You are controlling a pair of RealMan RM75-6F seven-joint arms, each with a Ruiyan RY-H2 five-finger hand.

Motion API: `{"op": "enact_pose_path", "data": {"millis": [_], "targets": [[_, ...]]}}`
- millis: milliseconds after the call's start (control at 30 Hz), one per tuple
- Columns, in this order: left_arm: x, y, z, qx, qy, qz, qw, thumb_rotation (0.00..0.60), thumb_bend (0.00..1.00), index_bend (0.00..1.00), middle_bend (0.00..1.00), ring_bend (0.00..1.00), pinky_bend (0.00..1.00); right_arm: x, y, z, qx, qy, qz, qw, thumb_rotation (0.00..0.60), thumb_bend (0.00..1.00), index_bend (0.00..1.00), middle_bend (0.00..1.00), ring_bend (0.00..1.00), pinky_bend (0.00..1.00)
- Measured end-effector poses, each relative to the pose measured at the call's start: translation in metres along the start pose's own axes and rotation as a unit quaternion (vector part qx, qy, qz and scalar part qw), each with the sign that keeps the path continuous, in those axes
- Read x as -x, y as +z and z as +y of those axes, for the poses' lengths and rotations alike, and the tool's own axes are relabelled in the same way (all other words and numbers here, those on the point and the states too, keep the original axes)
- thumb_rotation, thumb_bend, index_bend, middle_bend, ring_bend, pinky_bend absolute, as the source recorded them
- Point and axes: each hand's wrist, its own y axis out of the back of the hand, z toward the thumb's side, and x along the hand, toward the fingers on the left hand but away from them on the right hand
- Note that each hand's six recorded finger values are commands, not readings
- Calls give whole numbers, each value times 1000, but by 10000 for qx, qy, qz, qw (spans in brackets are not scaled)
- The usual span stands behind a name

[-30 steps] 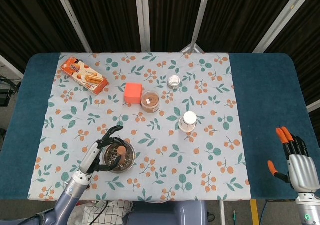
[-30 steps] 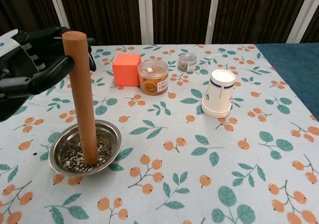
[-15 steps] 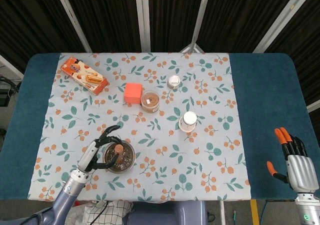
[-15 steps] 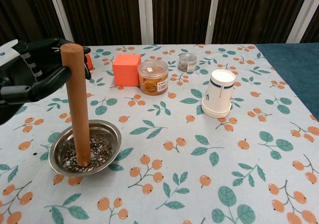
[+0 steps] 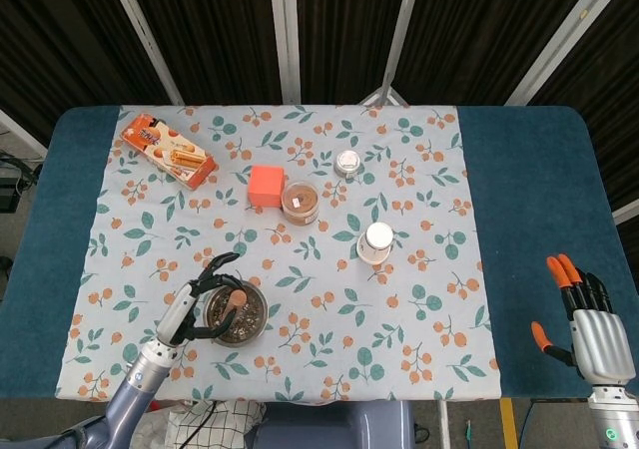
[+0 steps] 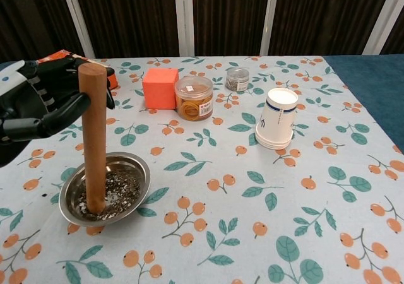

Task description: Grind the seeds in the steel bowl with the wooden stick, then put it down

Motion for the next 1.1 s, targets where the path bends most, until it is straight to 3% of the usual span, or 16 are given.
{"op": "enact_pose_path", "data": {"millis": [567,1100], "targets": [[-16,46,-4,24,-13,-612,9981,600,841,576,570,102,75,0,-1,1,54,-3,-12,10000,600,367,0,0,0,0],[-23,48,4,-341,50,-543,9979,600,841,577,570,102,75,-1,-1,2,45,-7,-7,10000,600,367,0,0,0,0]]}}
